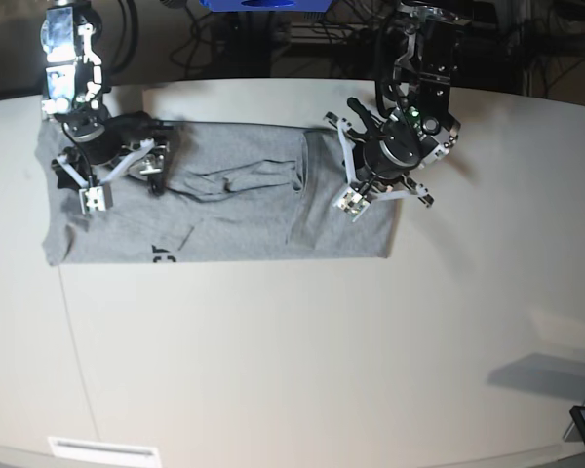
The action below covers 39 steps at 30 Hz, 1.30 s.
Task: Fold the T-shirt properly
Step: 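Open the left gripper and lift it off the folded end, then release the right gripper and move both grippers away from the shirt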
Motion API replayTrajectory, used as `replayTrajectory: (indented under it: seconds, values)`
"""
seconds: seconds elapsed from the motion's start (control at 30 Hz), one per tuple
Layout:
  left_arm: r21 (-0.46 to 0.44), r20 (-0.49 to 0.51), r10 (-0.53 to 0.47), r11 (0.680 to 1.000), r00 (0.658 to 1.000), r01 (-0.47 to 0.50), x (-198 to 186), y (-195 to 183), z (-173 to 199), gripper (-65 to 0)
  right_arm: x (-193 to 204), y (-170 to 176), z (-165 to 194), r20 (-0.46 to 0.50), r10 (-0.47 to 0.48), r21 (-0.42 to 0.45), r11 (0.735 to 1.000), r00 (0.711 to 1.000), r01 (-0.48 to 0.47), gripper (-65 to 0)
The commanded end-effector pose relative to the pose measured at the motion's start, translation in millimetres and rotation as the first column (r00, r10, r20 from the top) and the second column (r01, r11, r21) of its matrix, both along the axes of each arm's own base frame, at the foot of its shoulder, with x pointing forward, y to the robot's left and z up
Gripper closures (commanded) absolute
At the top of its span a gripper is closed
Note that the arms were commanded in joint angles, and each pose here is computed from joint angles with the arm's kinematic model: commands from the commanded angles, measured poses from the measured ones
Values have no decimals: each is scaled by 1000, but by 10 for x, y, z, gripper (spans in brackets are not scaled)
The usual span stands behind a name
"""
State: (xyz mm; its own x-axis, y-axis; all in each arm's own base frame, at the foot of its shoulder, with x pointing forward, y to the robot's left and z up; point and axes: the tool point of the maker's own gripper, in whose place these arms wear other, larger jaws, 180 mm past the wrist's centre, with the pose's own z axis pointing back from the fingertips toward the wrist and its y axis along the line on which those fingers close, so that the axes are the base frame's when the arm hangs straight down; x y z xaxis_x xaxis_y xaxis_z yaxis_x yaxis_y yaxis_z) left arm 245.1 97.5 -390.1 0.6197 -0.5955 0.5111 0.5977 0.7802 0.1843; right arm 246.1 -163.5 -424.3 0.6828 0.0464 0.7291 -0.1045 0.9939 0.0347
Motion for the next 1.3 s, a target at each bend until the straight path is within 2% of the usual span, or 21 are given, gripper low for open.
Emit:
replayTrajectory:
  seconds: [0.0,0.23,0.43,0.63,0.87,1.07,1.2,1.27]
  values:
    - [-9,33,1,1000,999,-1,70,-16,80,0,-373,-40,-314,-203,-15,-12,1000,979,13,-586]
    - [-21,97,-3,1000,995,5,116,-60,297,0,-380,-40,-317,-205,-15,-12,1000,979,13,-586]
    - [-14,68,-2,1000,998,3,15,-36,221,0,-414,-51,-331,-211,-18,-14,1000,977,16,-586]
    - [-21,54,76,997,996,-75,30,39,154,-2,-414,-45,-332,-212,-17,-13,1000,977,14,-586]
    - [-71,132,86,994,988,-78,275,-77,391,-2,-399,-34,-302,-203,-13,-11,1000,979,11,-586]
    - [-127,165,104,988,981,-84,400,-239,522,-2,-231,28,36,-97,5,-8,1000,995,-6,-588]
    - [-120,181,103,989,978,-82,463,-217,565,-2,-92,67,358,-4,20,-16,1000,1000,-20,-589]
    - [-85,185,112,992,976,-98,469,-75,551,-2,-52,78,437,16,26,-20,999,1000,-26,-589]
